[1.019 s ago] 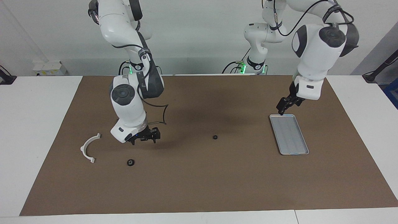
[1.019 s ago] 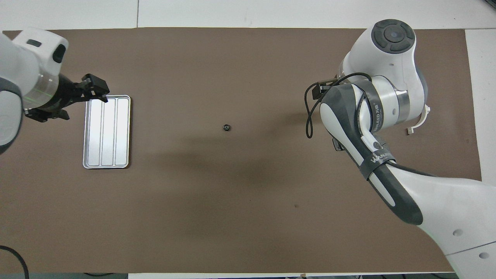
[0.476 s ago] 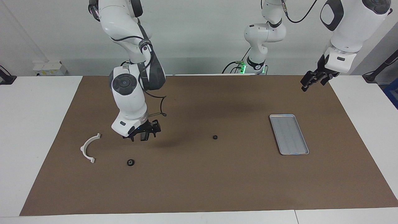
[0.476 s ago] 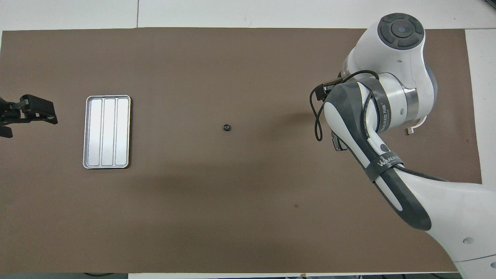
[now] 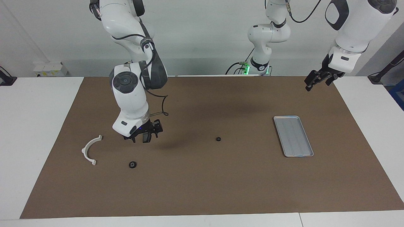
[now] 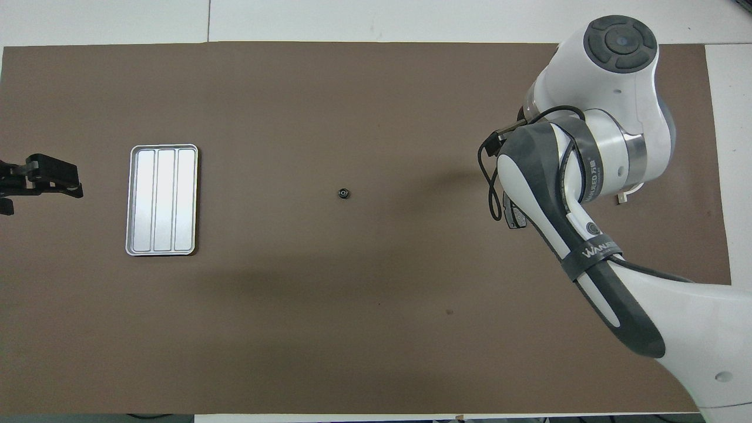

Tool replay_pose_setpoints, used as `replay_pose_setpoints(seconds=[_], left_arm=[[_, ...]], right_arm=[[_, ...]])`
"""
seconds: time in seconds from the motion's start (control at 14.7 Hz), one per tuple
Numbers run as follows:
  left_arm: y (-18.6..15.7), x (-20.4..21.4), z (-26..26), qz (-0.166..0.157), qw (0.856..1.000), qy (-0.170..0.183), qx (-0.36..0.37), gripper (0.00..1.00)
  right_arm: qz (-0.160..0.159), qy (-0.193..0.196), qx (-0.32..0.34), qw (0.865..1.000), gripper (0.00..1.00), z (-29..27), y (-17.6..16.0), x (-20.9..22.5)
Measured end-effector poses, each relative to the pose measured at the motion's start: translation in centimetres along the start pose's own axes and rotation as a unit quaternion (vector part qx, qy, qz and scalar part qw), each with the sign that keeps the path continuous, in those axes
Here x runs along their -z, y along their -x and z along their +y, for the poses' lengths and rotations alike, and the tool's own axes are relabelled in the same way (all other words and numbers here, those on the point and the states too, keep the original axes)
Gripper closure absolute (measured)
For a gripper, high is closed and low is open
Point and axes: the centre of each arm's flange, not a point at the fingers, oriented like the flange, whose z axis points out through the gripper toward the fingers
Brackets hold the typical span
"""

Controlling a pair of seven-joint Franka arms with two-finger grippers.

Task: Place bearing gear from tray to pile
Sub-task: 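Return the left gripper to rest while the right gripper reaches the ring, then grasp the center black ring with the right gripper and lift it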

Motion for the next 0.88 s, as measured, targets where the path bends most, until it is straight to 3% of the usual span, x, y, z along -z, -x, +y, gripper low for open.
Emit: replay_pose_setpoints(seconds=[0.07,0.14,0.27,0.41,0.88], left_arm=[[0.0,-0.1,-0.2,-0.003,1.000,0.000,0.002,0.00],[0.1,-0.3,-0.5,-0.011,1.000,0.003,0.003,0.00],[0.4,-0.2,-0.7,-0.024,1.000,0.016,-0.007,0.00],[0.6,0.2,0.1,-0.021,0.999,0.021,-0.020,0.00],[0.5,0.0,1.2,-0.008,0.999,0.024,-0.037,0.00]], right_arm=[[0.001,-0.013,-0.009,1.000,0.00,0.1,0.0,-0.1],[0.002,-0.025,-0.032,0.999,0.07,-0.1,0.0,-0.1],[0.000,-0.033,-0.111,0.993,0.10,-1.8,-0.2,0.0],[-0.003,-0.034,-0.189,0.981,0.00,-6.3,-0.7,0.2],[-0.017,-0.030,-0.362,0.932,0.00,-22.7,-1.4,-2.5]])
